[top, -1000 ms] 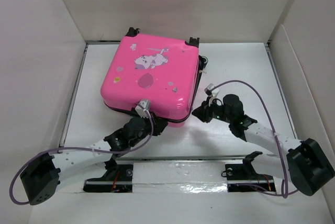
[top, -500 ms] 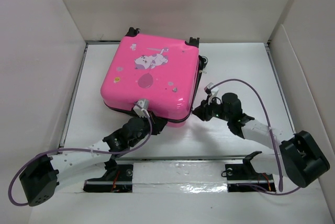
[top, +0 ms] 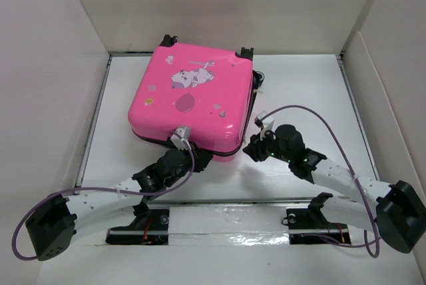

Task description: Pack the luggage

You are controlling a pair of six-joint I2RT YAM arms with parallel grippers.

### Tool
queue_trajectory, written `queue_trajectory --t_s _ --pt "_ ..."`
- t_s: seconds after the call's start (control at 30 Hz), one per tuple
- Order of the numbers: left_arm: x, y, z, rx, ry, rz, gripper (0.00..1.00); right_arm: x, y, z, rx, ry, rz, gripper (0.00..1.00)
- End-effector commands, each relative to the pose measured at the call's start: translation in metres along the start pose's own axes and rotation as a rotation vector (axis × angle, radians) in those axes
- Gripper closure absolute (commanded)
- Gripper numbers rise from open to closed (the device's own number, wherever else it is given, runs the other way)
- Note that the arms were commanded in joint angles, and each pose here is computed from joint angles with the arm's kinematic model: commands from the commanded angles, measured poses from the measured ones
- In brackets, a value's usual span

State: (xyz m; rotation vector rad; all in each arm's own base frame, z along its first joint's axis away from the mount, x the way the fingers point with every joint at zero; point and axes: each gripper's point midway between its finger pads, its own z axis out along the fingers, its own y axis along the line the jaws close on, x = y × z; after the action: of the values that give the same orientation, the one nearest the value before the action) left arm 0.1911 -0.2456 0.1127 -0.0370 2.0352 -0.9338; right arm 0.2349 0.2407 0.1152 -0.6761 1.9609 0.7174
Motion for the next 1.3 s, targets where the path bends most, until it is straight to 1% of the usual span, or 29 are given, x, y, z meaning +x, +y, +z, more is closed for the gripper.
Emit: queue_trajectory --t_s 0.0,0.1,0.13,0.17,0.2,0.27,0.37,0.6,0.7,0.8,0.83,0.87,0.9,0.93,1.03,1.07,1.13,1.27 --pt "-0.014 -0.015 0.002 0.037 -0.039 -0.006 1.0 -0.018 -0.008 -0.007 0.076 -0.038 0.02 0.59" --pt "-0.014 -0.016 0.002 0.038 -0.04 -0.003 1.0 -0.025 -0.002 -0.01 0.05 -0.064 0.013 0.54" --pt "-0.014 -0.016 0.002 0.039 -0.039 -0.005 1.0 -0.028 -0.003 -0.01 0.055 -0.078 0.014 0.46" --pt "-0.014 -0.016 0.002 0.039 -0.039 -0.005 1.0 -0.03 -0.006 -0.01 0.072 -0.092 0.008 0.44" --pt "-0.013 -0.015 0.002 0.038 -0.038 -0.003 1.0 -0.037 -0.006 -0.007 0.068 -0.12 0.0 0.44" --pt "-0.013 -0.015 0.002 0.037 -0.037 -0.001 1.0 -0.045 -0.008 -0.003 0.065 -0.129 -0.013 0.44" --pt "-0.014 -0.016 0.001 0.039 -0.039 -0.003 1.0 -0.043 -0.009 0.005 0.061 -0.087 -0.022 0.46" --pt "-0.011 -0.014 0.001 0.038 -0.034 -0.005 1.0 -0.057 -0.006 0.017 0.025 -0.114 -0.045 0.51" --pt "-0.009 -0.014 0.003 0.039 -0.028 -0.006 1.0 -0.063 -0.007 0.015 0.034 -0.144 -0.051 0.57" --pt "-0.01 -0.015 0.004 0.042 -0.029 -0.003 1.0 -0.065 -0.012 0.016 0.06 -0.157 -0.054 0.65" --pt "-0.01 -0.015 0.004 0.045 -0.029 -0.002 1.0 -0.065 -0.013 0.017 0.063 -0.162 -0.053 0.73" --pt "-0.01 -0.016 0.005 0.044 -0.03 -0.002 1.0 -0.064 -0.016 0.017 0.076 -0.162 -0.049 0.77" --pt "-0.011 -0.017 0.006 0.048 -0.034 -0.002 1.0 -0.065 -0.017 0.019 0.082 -0.169 -0.043 0.8" --pt "-0.012 -0.018 0.006 0.049 -0.035 -0.001 1.0 -0.065 -0.018 0.02 0.089 -0.172 -0.035 0.86" --pt "-0.016 -0.02 0.008 0.05 -0.045 0.009 1.0 -0.06 -0.02 0.022 0.115 -0.175 -0.022 0.95" --pt "-0.018 -0.022 0.008 0.053 -0.051 0.011 1.0 -0.059 -0.024 0.021 0.141 -0.175 -0.018 0.97" --pt "-0.021 -0.027 0.009 0.067 -0.062 0.016 1.0 -0.053 -0.015 0.018 0.135 -0.164 -0.021 1.0" --pt "-0.033 -0.039 0.016 0.088 -0.093 0.03 1.0 -0.029 0.005 0.013 0.092 -0.099 -0.011 1.0"
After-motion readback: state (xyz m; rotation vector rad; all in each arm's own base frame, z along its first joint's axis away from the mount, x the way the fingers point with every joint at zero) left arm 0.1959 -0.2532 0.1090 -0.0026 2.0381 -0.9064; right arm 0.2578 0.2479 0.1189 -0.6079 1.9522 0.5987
